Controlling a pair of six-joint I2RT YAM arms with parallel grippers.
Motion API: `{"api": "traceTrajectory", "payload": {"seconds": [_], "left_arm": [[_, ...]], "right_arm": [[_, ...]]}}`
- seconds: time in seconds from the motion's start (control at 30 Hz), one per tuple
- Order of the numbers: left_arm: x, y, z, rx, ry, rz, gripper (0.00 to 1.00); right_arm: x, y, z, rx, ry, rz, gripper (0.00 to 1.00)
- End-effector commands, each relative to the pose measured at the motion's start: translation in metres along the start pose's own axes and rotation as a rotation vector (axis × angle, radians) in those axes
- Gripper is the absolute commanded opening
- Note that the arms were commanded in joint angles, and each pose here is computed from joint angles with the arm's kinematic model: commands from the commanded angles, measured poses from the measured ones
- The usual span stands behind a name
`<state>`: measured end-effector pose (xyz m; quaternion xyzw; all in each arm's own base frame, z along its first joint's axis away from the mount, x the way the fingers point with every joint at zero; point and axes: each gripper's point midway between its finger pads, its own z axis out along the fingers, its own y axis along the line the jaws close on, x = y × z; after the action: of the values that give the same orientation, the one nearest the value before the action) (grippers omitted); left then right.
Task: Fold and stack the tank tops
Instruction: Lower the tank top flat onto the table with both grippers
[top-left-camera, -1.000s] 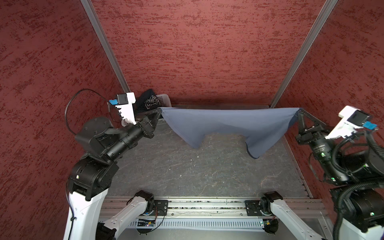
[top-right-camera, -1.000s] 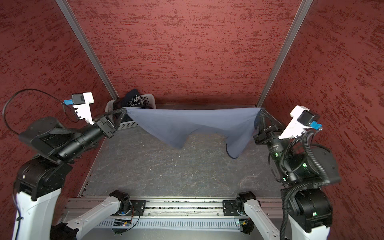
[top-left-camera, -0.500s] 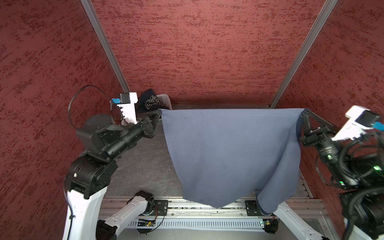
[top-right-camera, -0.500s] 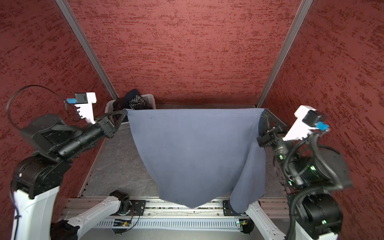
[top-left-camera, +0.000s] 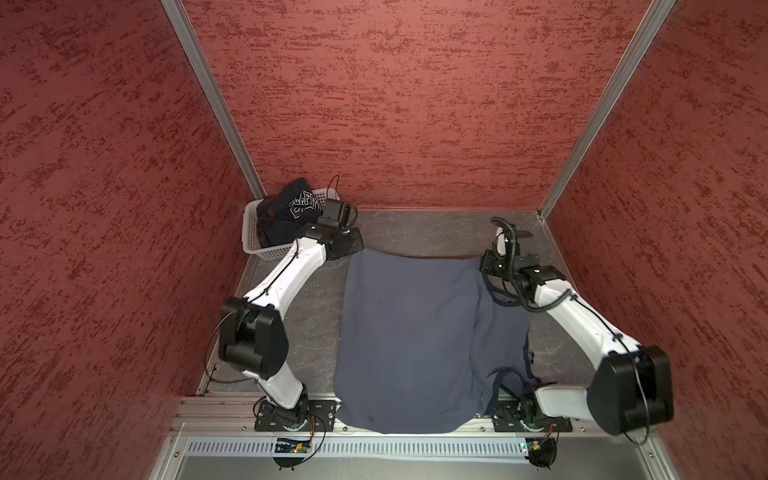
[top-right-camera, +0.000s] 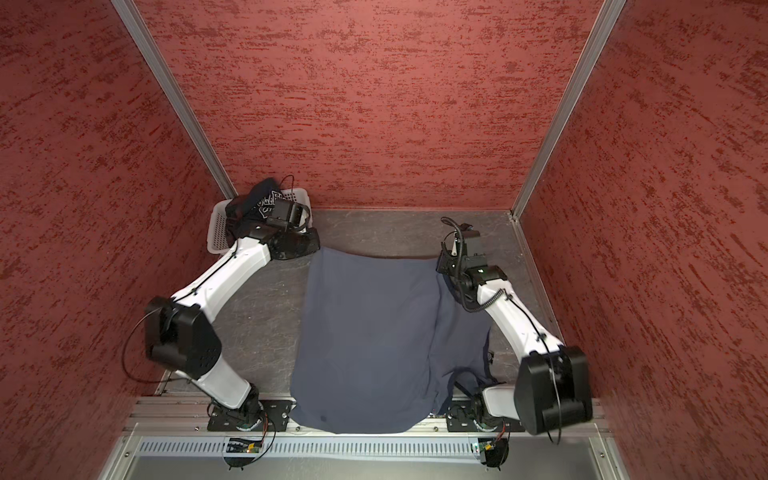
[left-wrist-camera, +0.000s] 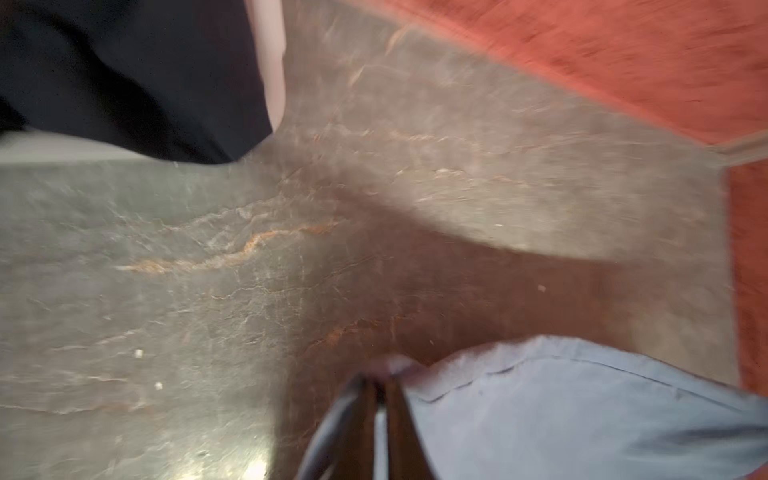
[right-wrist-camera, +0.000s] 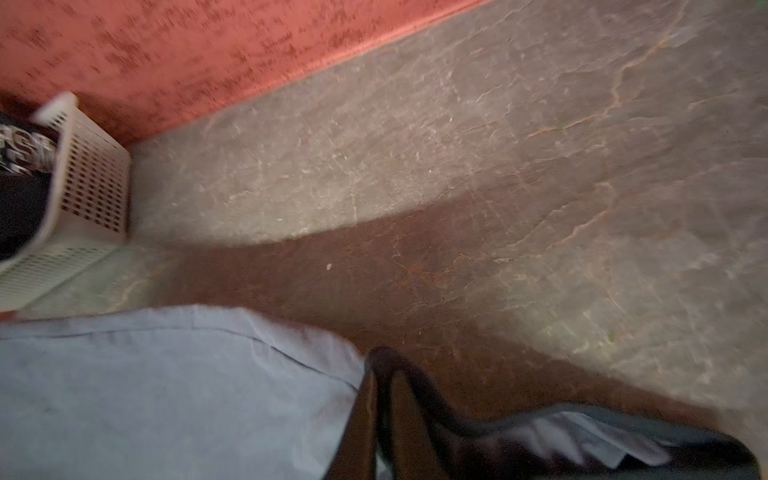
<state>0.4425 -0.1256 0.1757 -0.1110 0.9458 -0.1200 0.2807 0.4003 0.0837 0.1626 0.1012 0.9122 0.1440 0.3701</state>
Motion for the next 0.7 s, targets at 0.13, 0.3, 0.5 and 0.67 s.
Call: {"api": "traceTrajectory", "payload": {"seconds": [0.13, 0.3, 0.5, 0.67], "left_arm": [[-0.034, 0.017, -0.028, -0.151, -0.124, -0.054, 0.64], [0.037, -0.013, -0.034, 0.024, -0.026, -0.031, 0.67], [0.12, -0.019, 0.004, 0.127, 0.106, -0.073, 0.67], [0.146, -0.015, 0.047, 0.126, 0.184, -0.089, 0.66]], "right_arm": [[-0.055, -0.01, 0.006, 0.099, -0.073, 0.031, 0.63], [-0.029, -0.041, -0.026, 0.176, -0.05, 0.129, 0.7], [0.048, -0.077, -0.032, 0.171, 0.076, 0.324, 0.7], [0.092, -0.109, -0.022, 0.211, 0.13, 0.428, 0.69]]}}
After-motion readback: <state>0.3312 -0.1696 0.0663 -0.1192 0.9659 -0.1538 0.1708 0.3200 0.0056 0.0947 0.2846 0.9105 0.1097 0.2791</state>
